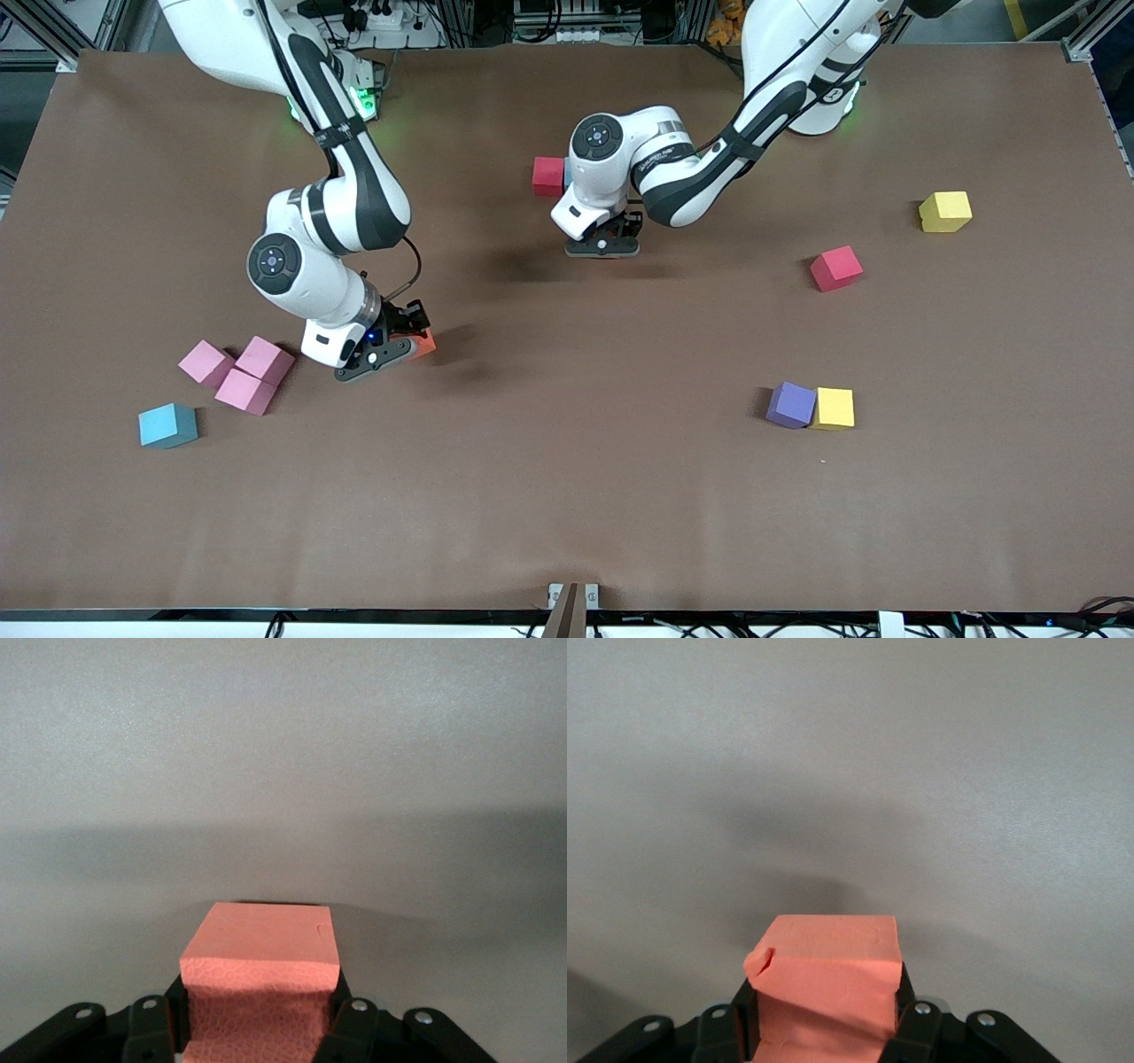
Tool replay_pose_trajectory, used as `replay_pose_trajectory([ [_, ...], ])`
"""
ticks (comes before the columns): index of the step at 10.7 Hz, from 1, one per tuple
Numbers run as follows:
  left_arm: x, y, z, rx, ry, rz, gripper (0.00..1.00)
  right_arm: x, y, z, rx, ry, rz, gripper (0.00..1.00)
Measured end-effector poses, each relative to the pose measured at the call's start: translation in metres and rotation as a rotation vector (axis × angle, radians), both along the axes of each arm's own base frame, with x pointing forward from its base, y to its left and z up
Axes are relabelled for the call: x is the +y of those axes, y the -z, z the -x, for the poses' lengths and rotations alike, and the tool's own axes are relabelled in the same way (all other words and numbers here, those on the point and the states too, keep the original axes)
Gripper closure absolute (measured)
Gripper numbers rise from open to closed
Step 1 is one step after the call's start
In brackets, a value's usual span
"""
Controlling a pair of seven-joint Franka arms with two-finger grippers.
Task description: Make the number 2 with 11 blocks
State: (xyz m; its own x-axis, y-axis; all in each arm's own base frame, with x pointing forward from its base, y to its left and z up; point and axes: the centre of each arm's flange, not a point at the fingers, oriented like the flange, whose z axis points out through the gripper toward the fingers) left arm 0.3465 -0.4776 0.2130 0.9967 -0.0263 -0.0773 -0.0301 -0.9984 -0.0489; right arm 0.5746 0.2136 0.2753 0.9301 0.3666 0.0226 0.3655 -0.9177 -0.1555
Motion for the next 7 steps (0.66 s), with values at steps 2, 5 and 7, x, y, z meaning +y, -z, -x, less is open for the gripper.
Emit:
replay_pose_trajectory([
  [2,-0.0019,0.0004,0.0034,0.0,-0.004,0.003,0.43,-0.0044,-0.0006,-0.0017,-0.001,0.008,0.001,0.42],
  [5,-0.0041,0.0018,0.0094,0.003,0.005,0.0,0.43,-0.0046,-0.0051,-0.0021,-0.005,0.024,-0.003,0.42],
  [7,-0.0039,0.0029,0.0112,0.004,0.008,-0.002,0.43,-0.0048,-0.007,-0.0014,-0.005,0.028,-0.005,0.42],
])
